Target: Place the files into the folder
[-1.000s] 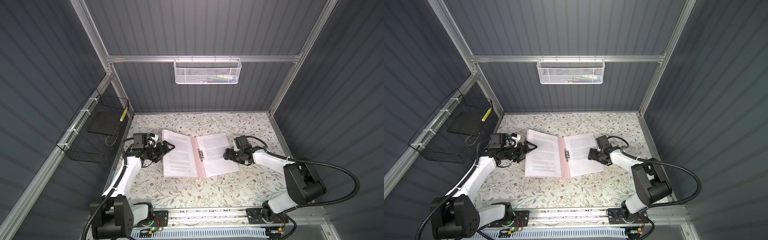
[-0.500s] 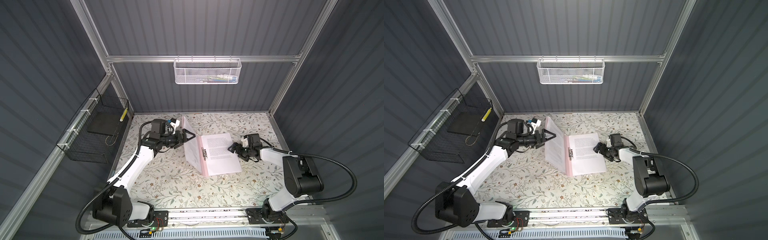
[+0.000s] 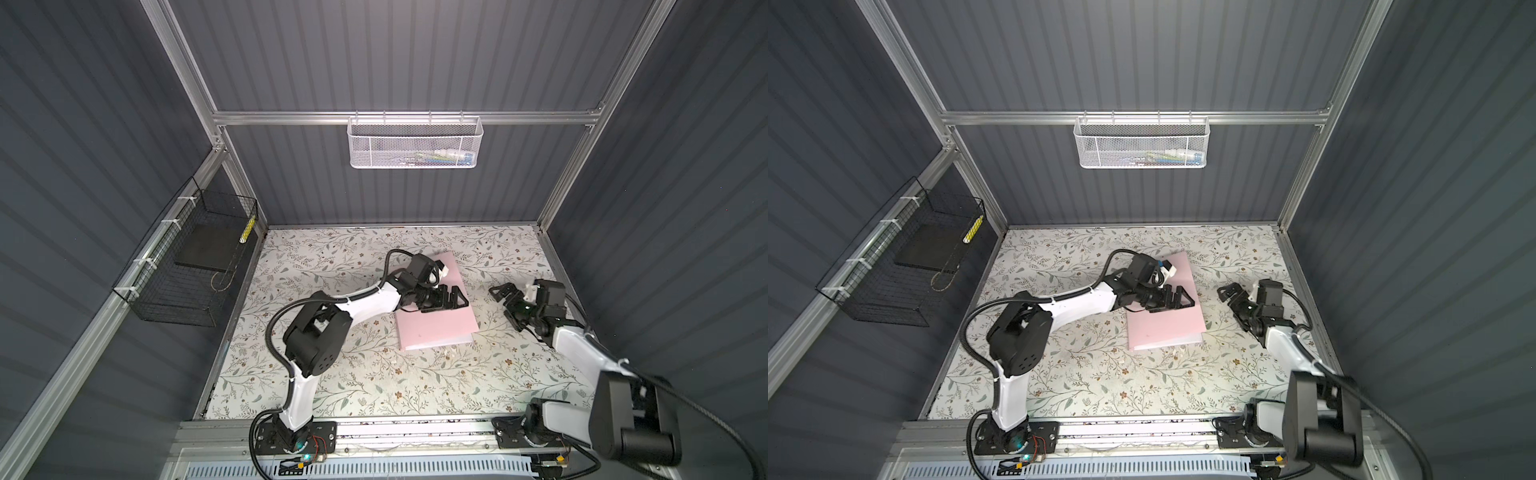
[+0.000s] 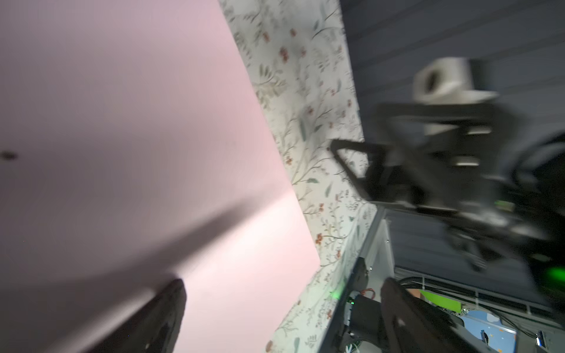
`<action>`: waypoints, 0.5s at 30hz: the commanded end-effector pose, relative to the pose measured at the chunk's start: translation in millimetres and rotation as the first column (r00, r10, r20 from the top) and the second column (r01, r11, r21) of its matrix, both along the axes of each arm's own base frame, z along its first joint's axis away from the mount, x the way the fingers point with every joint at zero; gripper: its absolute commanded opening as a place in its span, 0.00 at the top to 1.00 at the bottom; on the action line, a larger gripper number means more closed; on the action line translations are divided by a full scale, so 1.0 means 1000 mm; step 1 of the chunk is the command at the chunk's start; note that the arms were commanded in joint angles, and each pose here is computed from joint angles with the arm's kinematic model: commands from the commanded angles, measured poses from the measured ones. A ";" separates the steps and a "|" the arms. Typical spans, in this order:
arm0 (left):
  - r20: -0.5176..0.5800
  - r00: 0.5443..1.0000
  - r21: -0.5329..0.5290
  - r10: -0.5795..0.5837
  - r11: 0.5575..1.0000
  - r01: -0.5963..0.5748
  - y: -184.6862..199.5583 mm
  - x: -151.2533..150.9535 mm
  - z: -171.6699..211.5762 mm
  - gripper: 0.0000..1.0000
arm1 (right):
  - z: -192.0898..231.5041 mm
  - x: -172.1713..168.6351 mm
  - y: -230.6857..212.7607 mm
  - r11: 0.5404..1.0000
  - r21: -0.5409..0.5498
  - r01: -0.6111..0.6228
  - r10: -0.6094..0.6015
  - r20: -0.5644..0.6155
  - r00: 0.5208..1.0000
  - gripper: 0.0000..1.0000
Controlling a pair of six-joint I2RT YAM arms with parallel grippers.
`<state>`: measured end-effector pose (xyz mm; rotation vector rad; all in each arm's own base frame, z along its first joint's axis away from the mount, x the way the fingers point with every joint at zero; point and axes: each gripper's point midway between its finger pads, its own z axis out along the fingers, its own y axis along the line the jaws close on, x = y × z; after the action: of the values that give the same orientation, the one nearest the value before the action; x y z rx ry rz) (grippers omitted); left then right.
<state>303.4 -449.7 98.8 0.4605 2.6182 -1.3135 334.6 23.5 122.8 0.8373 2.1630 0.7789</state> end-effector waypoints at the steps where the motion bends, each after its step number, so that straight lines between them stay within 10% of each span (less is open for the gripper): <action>1: -0.016 0.999 0.022 0.036 0.999 -0.035 0.002 0.010 -0.025 0.00 | 0.018 -0.018 -0.013 0.994 -0.110 0.030 -0.032 -0.014 0.999 0.01; 6: -0.010 1.000 0.009 0.025 1.000 -0.025 0.002 0.010 -0.015 0.00 | 0.049 -0.021 -0.005 0.990 -0.138 -0.037 0.045 0.054 0.998 0.01; 15: 0.382 0.907 -0.094 0.175 0.984 -0.151 0.070 0.024 0.168 0.00 | 0.096 -0.018 -0.001 0.973 -0.219 -0.079 0.121 0.183 0.976 0.01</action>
<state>314.9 -422.5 192.7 0.4548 2.4185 -1.2526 314.3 23.6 197.9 0.6034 2.1035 0.6854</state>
